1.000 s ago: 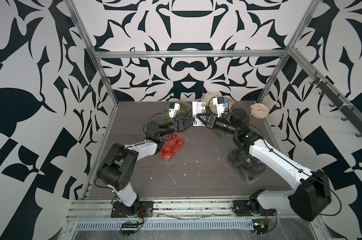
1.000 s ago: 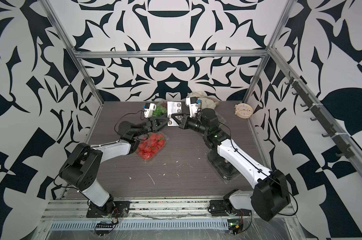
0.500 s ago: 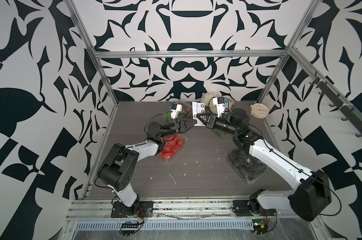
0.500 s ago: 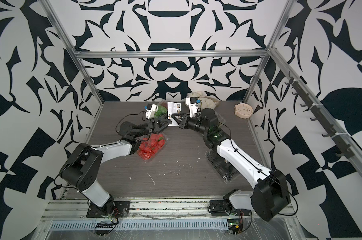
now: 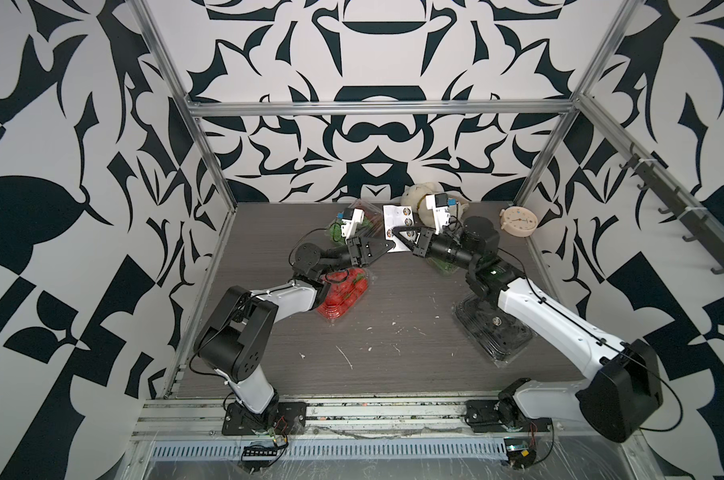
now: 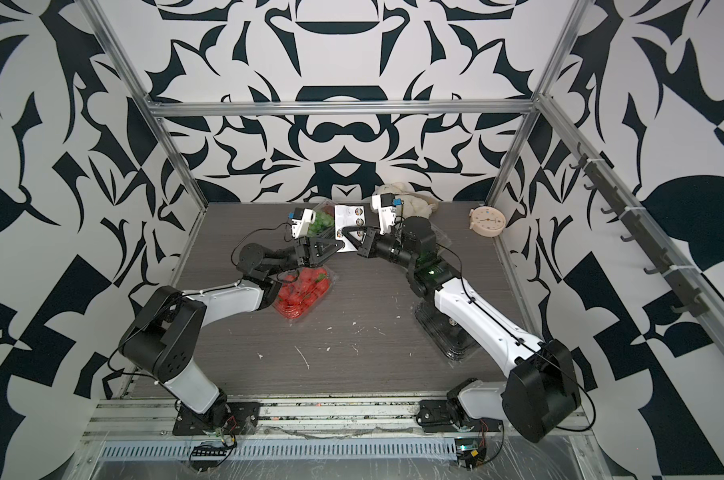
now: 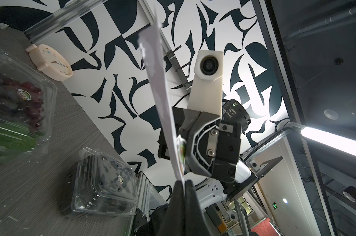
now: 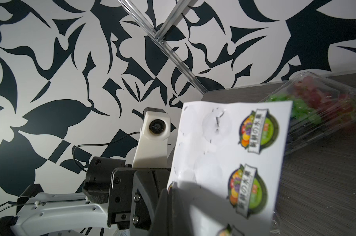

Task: Label fruit boxes
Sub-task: Tear off the label from the label sticker, then stick the label on the fruit box.

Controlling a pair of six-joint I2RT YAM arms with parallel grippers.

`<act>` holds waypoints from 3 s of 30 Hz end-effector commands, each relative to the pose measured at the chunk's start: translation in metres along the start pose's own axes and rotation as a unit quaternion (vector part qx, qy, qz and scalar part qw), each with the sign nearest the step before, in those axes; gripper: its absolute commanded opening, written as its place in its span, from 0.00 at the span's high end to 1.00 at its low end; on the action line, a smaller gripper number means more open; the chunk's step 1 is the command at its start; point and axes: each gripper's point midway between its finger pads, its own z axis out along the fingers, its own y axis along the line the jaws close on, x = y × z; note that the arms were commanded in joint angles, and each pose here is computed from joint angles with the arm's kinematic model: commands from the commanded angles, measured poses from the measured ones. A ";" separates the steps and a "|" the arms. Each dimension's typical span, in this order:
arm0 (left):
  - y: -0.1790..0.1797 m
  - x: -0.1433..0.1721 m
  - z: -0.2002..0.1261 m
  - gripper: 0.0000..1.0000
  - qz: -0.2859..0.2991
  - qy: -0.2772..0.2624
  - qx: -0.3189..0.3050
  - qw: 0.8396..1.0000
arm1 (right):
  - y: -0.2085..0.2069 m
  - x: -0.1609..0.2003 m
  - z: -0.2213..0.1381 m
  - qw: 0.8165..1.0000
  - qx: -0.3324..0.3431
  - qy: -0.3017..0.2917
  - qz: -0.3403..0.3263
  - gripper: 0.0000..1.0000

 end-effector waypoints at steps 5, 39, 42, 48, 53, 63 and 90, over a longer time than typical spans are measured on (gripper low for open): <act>0.007 0.005 0.000 1.00 0.013 0.009 0.001 1.000 | 0.040 -0.021 -0.003 0.998 -0.057 -0.024 -0.028 1.00; -0.038 -0.078 -0.146 1.00 0.113 -0.212 -0.183 0.953 | -0.025 0.018 0.069 0.998 -0.008 0.062 0.014 1.00; -0.051 -0.071 -0.156 1.00 0.140 -0.230 -0.227 0.936 | -0.033 0.043 0.090 0.995 -0.002 0.100 0.026 1.00; -0.072 -0.056 -0.165 1.00 0.178 -0.242 -0.252 0.920 | -0.047 0.100 0.136 0.982 0.010 0.180 0.057 1.00; -0.075 -0.049 -0.166 1.00 0.180 -0.237 -0.256 0.920 | -0.061 0.139 0.157 0.969 0.038 0.234 0.066 1.00; -0.075 -0.043 -0.168 1.00 0.187 -0.233 -0.261 0.918 | -0.076 0.170 0.159 0.957 0.070 0.269 0.084 1.00; -0.075 -0.042 -0.165 1.00 0.184 -0.227 -0.249 0.923 | -0.112 0.190 0.149 0.927 0.188 0.323 0.019 0.92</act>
